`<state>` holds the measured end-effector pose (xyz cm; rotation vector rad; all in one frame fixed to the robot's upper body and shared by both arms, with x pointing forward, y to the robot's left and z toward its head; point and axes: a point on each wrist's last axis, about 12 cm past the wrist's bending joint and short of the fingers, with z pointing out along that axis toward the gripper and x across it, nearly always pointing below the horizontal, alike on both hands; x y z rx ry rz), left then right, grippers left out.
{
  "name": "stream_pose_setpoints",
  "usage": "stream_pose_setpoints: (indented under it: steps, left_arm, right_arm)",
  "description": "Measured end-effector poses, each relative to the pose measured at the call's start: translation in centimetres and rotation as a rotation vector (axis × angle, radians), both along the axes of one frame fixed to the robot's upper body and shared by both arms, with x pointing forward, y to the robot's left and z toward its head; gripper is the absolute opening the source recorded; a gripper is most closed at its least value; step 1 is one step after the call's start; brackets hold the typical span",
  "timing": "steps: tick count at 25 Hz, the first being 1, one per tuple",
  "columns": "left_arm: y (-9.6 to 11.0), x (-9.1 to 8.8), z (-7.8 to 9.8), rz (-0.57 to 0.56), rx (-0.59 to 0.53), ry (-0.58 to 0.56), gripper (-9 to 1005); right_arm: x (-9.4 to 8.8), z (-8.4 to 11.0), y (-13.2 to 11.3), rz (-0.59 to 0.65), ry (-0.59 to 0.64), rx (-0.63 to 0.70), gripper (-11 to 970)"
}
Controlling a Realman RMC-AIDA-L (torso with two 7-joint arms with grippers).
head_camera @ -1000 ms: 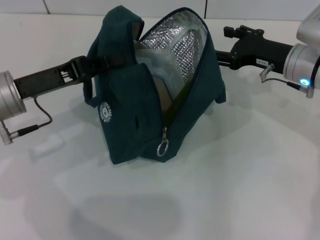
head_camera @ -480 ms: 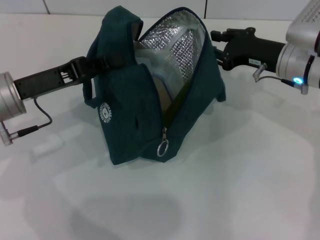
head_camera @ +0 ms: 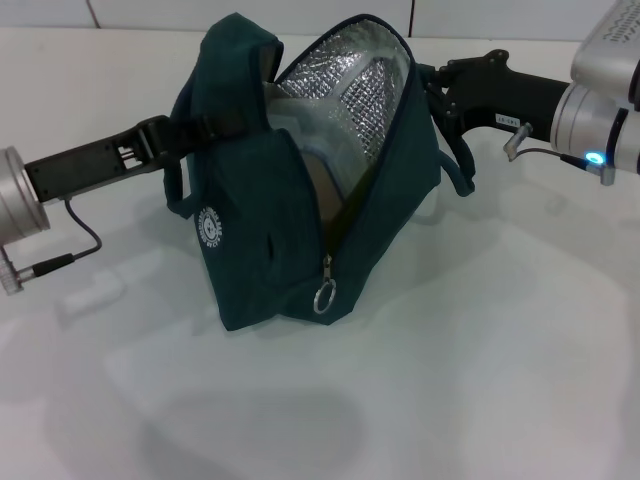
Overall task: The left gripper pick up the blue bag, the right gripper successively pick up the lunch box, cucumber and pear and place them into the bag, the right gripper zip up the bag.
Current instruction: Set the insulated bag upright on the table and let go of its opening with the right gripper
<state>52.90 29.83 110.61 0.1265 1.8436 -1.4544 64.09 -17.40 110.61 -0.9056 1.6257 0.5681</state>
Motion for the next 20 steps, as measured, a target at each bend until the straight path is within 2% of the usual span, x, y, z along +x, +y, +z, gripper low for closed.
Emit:
stream_pose_setpoints:
  steps: [1, 7, 14, 20]
  left_arm:
    - [0.0, 0.0, 0.0, 0.000, 0.000, 0.000, 49]
    - [0.0, 0.0, 0.0, -0.001, -0.002, 0.000, 49]
    - [-0.8, 0.5, 0.7, -0.046, -0.009, -0.024, 49]
    - [-3.5, 1.5, 0.9, -0.144, -0.017, -0.020, 49]
  right_arm:
    - [0.0, 0.0, 0.0, 0.000, -0.001, 0.000, 71]
    - [-0.6, 0.2, -1.2, -0.029, -0.031, 0.031, 70]
    - [-2.0, 1.5, -3.4, -0.059, -0.132, 0.149, 69]
    - [-3.1, 1.8, -4.5, -0.058, -0.162, 0.174, 68]
